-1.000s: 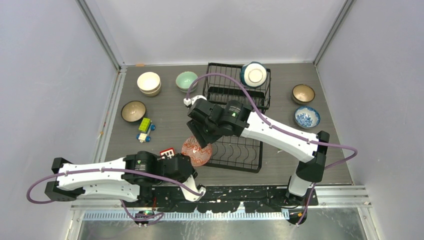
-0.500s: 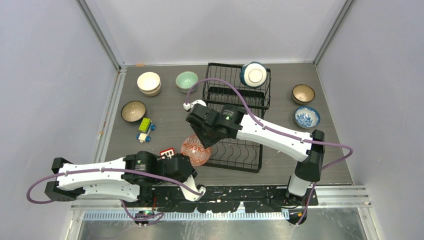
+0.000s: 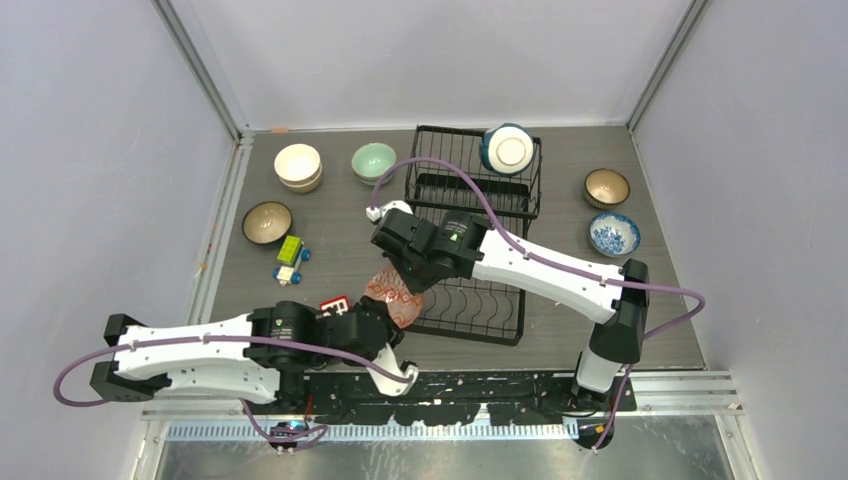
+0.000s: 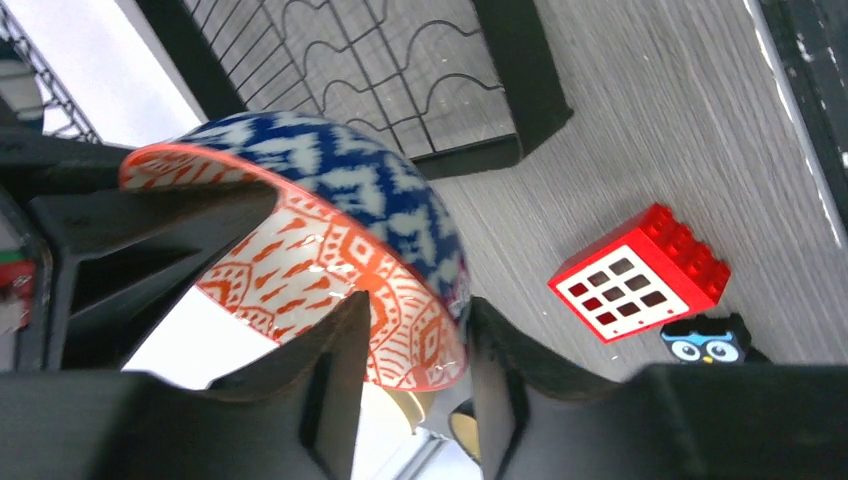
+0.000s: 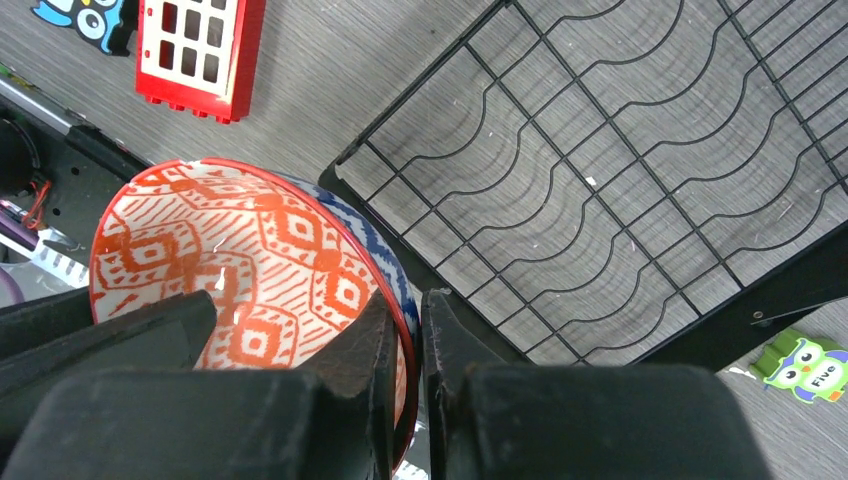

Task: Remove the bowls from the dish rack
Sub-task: Place the bowl at the center of the board.

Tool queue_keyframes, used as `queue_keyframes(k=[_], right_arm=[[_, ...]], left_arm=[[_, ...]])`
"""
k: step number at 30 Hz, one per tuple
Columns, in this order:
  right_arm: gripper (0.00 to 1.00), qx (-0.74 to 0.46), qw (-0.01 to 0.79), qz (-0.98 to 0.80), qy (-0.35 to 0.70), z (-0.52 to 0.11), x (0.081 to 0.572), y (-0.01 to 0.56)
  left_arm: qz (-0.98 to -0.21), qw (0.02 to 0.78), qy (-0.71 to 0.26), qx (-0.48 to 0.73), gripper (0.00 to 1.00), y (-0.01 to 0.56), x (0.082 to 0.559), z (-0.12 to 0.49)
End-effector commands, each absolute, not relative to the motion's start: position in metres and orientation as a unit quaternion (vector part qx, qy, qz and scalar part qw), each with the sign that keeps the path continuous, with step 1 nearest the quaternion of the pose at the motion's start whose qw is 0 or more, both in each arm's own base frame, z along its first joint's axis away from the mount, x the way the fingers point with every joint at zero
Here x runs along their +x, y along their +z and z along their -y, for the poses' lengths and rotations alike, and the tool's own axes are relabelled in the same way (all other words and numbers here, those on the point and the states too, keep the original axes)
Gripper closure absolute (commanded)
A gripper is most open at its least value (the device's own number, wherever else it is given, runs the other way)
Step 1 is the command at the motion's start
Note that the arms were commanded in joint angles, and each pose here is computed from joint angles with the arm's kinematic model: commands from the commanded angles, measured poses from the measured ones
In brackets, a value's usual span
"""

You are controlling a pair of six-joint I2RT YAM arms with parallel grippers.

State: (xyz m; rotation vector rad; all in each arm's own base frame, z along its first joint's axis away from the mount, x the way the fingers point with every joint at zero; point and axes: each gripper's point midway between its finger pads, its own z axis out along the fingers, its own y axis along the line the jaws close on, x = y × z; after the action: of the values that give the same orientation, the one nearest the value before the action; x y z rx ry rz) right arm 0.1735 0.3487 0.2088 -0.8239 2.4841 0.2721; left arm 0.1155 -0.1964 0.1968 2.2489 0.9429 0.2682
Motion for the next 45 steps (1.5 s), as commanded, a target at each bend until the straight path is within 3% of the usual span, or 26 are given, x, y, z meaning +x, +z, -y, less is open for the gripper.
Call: queue_keyframes(k=[1, 4, 5, 6, 7, 18, 24, 31, 40, 45], right_arm=[[0.99, -0.287, 0.283, -0.907, 0.119, -0.355, 0.179, 0.226], [0.99, -0.285, 0.286, -0.907, 0.119, -0.356, 0.181, 0.228], [0.99, -0.285, 0.287, -0.907, 0.118, -0.355, 0.181, 0.228], [0.99, -0.283, 0.289, -0.907, 0.117, -0.355, 0.182, 0.228], [0.99, -0.283, 0.292, -0.906, 0.115, -0.355, 0.183, 0.228], [0.99, -0.265, 0.329, -0.903, 0.075, -0.339, 0.207, 0.23], [0.99, -0.246, 0.364, -0.894, 0.09, -0.305, 0.208, 0.282], [0.99, -0.232, 0.413, -0.88, 0.026, -0.233, 0.205, 0.334], [0.99, -0.045, 0.571, -0.82, -0.02, -0.123, 0.248, 0.445], [0.99, 0.118, 0.613, -0.779, -0.062, -0.049, 0.269, 0.463]], left_arm=[[-0.387, 0.412, 0.086, 0.82, 0.53, 0.234, 0.12, 0.216], [-0.391, 0.434, 0.076, 0.808, 0.46, 0.246, 0.12, 0.221], [-0.392, 0.443, 0.071, 0.803, 0.33, 0.25, 0.12, 0.223], [-0.393, 0.452, 0.065, 0.798, 0.08, 0.255, 0.119, 0.224], [-0.395, 0.46, 0.06, 0.793, 0.01, 0.259, 0.119, 0.226], [-0.416, 0.53, -0.019, 0.739, 0.0, 0.308, 0.108, 0.228], [-0.458, 0.615, -0.11, 0.633, 0.0, 0.358, 0.104, 0.226], [-0.459, 0.687, -0.179, 0.534, 0.0, 0.395, 0.103, 0.215], [-0.537, 0.668, -0.214, 0.469, 0.0, 0.338, 0.111, 0.234], [-0.601, 0.659, -0.244, 0.381, 0.0, 0.309, 0.121, 0.243]])
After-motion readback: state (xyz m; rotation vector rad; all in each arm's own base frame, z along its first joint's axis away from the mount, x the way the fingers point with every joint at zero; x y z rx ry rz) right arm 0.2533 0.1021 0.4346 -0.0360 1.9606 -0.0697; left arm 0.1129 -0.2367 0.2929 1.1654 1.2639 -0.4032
